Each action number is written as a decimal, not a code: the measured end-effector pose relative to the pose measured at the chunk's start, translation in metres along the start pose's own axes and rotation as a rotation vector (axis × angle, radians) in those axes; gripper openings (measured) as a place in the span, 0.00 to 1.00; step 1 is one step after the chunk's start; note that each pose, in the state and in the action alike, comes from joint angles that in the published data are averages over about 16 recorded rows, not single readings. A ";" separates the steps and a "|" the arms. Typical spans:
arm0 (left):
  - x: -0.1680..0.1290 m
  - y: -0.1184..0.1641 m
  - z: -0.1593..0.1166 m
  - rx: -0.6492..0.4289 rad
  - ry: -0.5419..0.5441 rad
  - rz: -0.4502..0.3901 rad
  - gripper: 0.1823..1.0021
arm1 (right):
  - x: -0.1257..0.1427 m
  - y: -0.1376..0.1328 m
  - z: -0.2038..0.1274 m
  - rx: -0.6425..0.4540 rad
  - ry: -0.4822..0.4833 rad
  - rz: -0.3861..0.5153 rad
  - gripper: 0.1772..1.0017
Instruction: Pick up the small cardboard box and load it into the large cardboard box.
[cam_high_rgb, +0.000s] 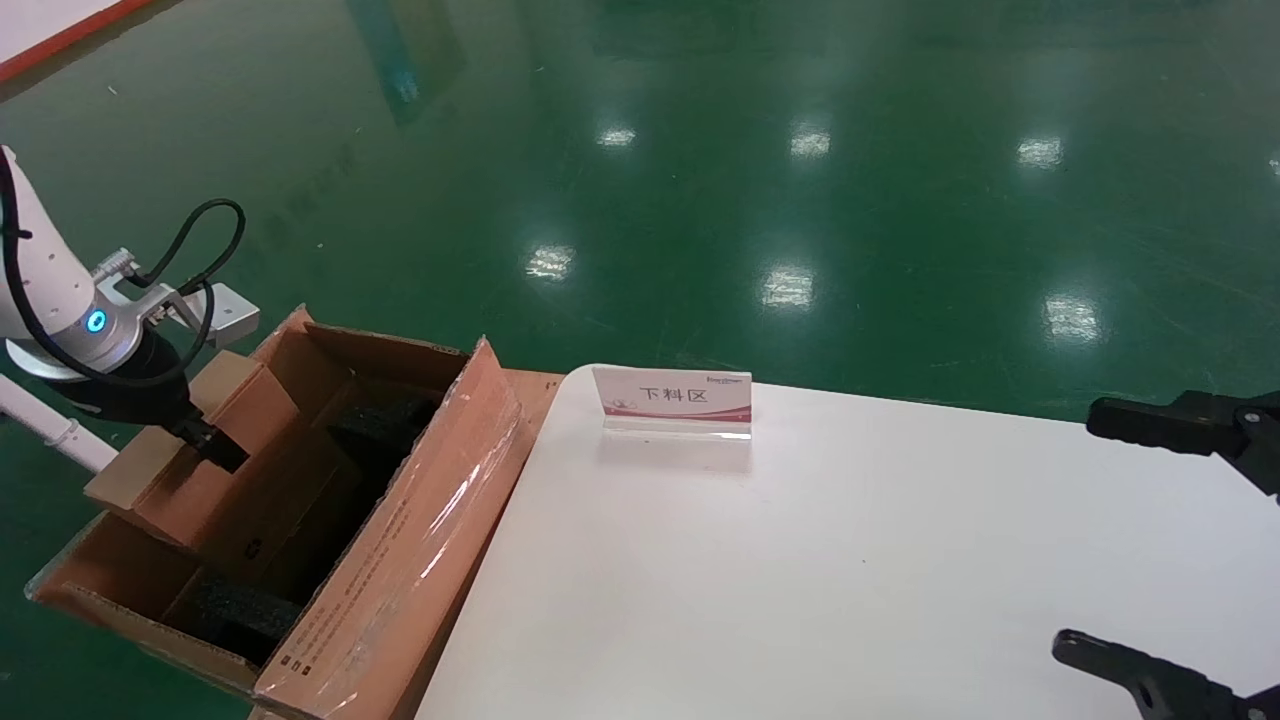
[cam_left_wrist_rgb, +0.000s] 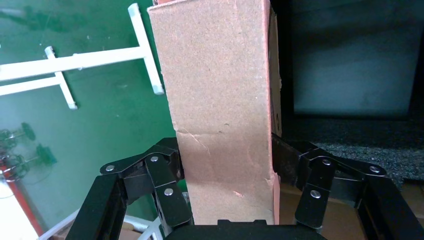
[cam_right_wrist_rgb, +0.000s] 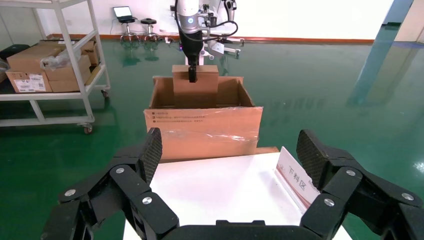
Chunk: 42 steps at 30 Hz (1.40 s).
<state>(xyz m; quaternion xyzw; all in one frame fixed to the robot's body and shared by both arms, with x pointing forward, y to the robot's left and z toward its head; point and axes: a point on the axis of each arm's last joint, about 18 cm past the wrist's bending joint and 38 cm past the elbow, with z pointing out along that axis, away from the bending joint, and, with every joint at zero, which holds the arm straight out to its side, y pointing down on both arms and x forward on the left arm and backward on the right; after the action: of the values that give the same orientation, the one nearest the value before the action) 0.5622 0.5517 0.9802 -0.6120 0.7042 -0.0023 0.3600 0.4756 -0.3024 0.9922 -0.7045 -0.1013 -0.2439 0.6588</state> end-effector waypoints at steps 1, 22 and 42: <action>0.000 0.000 0.001 -0.002 -0.002 0.000 0.21 | 0.000 0.000 0.000 0.000 0.000 0.000 1.00; 0.001 0.001 0.008 -0.011 -0.015 0.003 0.28 | 0.000 0.000 0.000 0.000 0.001 0.000 1.00; 0.001 -0.006 0.001 0.032 -0.007 0.022 0.68 | 0.000 0.000 0.000 0.000 0.000 0.000 1.00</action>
<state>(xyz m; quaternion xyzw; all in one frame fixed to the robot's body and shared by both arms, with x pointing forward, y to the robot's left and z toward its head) 0.5674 0.5499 0.9818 -0.5983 0.7097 -0.0075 0.3720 0.4757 -0.3025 0.9922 -0.7043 -0.1011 -0.2439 0.6589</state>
